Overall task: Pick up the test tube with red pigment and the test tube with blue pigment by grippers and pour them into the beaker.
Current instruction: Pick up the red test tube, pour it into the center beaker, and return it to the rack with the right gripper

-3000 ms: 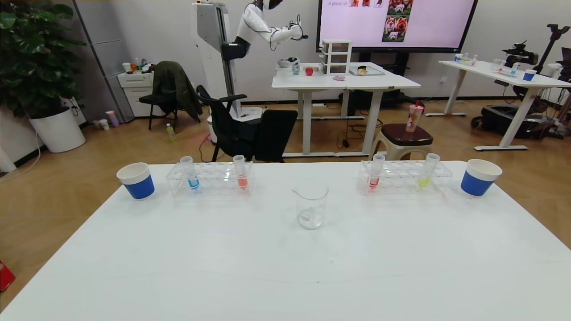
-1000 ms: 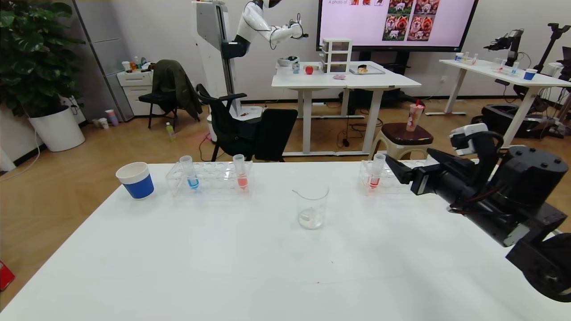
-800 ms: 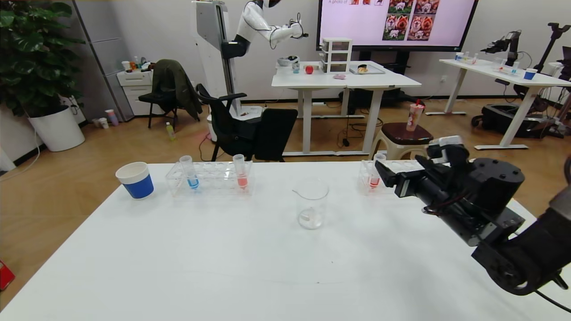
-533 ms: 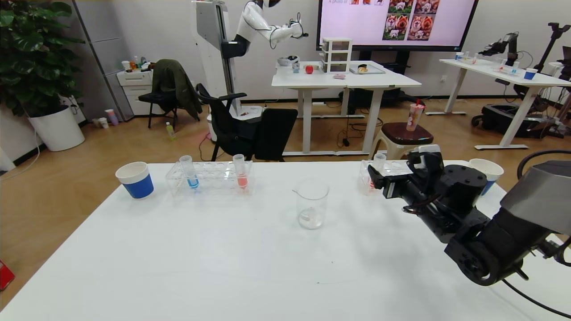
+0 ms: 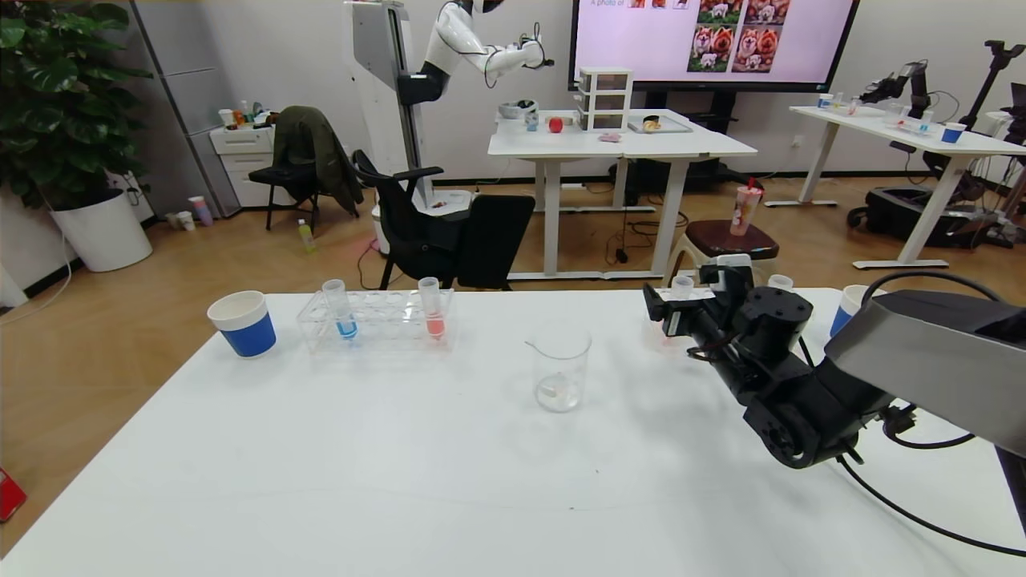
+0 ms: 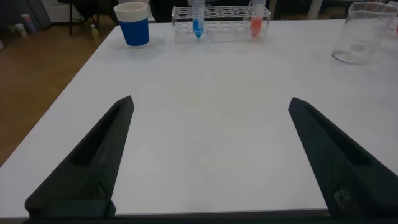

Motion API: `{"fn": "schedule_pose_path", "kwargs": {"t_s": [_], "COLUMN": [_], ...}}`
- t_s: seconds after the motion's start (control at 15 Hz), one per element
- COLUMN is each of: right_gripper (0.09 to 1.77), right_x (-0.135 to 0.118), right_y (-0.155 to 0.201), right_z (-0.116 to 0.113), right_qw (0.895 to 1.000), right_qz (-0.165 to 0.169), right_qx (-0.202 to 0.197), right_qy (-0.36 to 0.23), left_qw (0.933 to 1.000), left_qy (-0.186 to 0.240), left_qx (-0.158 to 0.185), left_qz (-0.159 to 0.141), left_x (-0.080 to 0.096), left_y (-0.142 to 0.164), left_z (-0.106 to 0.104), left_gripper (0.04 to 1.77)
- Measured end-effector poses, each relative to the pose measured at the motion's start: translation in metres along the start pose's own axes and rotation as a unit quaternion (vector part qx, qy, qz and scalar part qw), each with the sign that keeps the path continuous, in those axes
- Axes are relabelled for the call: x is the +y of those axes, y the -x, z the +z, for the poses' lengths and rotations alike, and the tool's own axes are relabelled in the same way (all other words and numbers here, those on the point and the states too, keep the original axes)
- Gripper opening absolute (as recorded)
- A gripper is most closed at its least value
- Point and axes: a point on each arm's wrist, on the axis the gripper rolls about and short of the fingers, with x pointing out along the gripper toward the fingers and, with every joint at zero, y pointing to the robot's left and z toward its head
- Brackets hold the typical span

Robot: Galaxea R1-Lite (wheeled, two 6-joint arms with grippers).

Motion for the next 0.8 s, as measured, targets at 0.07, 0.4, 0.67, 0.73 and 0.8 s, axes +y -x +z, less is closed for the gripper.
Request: {"fn": "schedule_pose_path", "kwargs": {"t_s": [0.07, 0.4, 0.67, 0.73, 0.8], "right_gripper": [1.74, 1.67, 0.37, 0.32, 0.55], "right_x": [-0.0004, -0.0015, 0.0020, 0.0032, 0.0030], "right_y": [-0.0047, -0.0121, -0.0119, -0.0116, -0.0116], "right_z": [-0.0018, -0.0091, -0.0069, -0.0059, -0.0051], "right_qw": [1.000, 1.000, 1.000, 1.000, 1.000], "right_qz": [-0.002, -0.003, 0.000, 0.001, 0.001], "right_qx": [-0.002, -0.001, -0.005, -0.006, -0.007], "right_qy": [0.000, 0.001, 0.000, 0.001, 0.001], "left_qw": [1.0000, 1.0000, 1.0000, 1.0000, 1.0000], "left_qy": [0.000, 0.000, 0.000, 0.000, 0.000], "left_qx": [0.000, 0.000, 0.000, 0.000, 0.000], "left_qz": [0.000, 0.000, 0.000, 0.000, 0.000], "left_x": [0.0000, 0.0000, 0.0000, 0.0000, 0.0000], "left_y": [0.0000, 0.0000, 0.0000, 0.0000, 0.0000], "left_z": [0.0000, 0.0000, 0.0000, 0.0000, 0.0000], "left_gripper": [1.73, 1.73, 1.73, 1.73, 1.73]}}
